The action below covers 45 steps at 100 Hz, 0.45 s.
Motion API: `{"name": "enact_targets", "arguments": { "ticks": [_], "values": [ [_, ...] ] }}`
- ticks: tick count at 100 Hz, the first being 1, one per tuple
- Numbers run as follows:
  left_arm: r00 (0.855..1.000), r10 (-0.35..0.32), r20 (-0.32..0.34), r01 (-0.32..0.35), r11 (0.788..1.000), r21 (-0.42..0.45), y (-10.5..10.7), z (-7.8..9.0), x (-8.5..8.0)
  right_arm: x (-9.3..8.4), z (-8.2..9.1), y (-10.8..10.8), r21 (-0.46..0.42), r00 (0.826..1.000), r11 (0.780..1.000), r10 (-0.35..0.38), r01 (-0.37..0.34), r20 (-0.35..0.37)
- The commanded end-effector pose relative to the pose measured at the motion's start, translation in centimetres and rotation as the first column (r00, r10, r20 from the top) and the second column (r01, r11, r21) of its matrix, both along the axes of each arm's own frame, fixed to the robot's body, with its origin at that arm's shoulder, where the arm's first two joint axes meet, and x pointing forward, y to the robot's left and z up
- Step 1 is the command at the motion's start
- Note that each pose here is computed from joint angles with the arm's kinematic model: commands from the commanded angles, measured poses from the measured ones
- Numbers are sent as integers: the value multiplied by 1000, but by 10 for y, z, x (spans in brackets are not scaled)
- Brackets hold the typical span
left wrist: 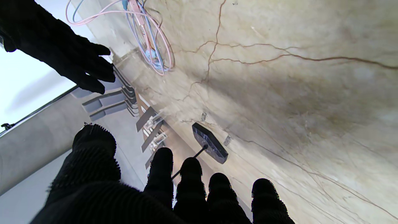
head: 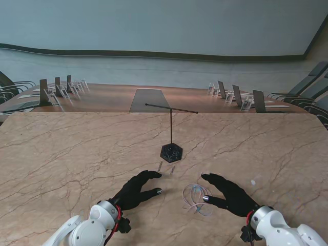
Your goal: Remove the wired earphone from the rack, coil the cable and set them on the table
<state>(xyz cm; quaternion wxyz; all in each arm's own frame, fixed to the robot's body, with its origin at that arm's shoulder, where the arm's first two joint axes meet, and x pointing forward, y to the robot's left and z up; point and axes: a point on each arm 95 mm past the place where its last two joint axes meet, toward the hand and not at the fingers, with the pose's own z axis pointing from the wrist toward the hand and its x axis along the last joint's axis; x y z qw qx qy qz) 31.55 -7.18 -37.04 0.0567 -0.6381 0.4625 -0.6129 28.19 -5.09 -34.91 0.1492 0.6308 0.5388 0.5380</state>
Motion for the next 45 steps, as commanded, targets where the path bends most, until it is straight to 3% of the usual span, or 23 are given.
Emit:
{"name": "enact_targets", "arguments": {
  "ticks": [1, 45],
  "values": [
    [1000, 3, -6, -3, 1000, -4, -1, -3, -5, -3, -3, 1, 11, 1000, 1000, 2, -2, -7],
    [1000, -4, -10, 4, 1000, 2, -2, 0, -2, 3, -2, -1, 22, 1000, 1000, -5, 5, -11]
  ]
}}
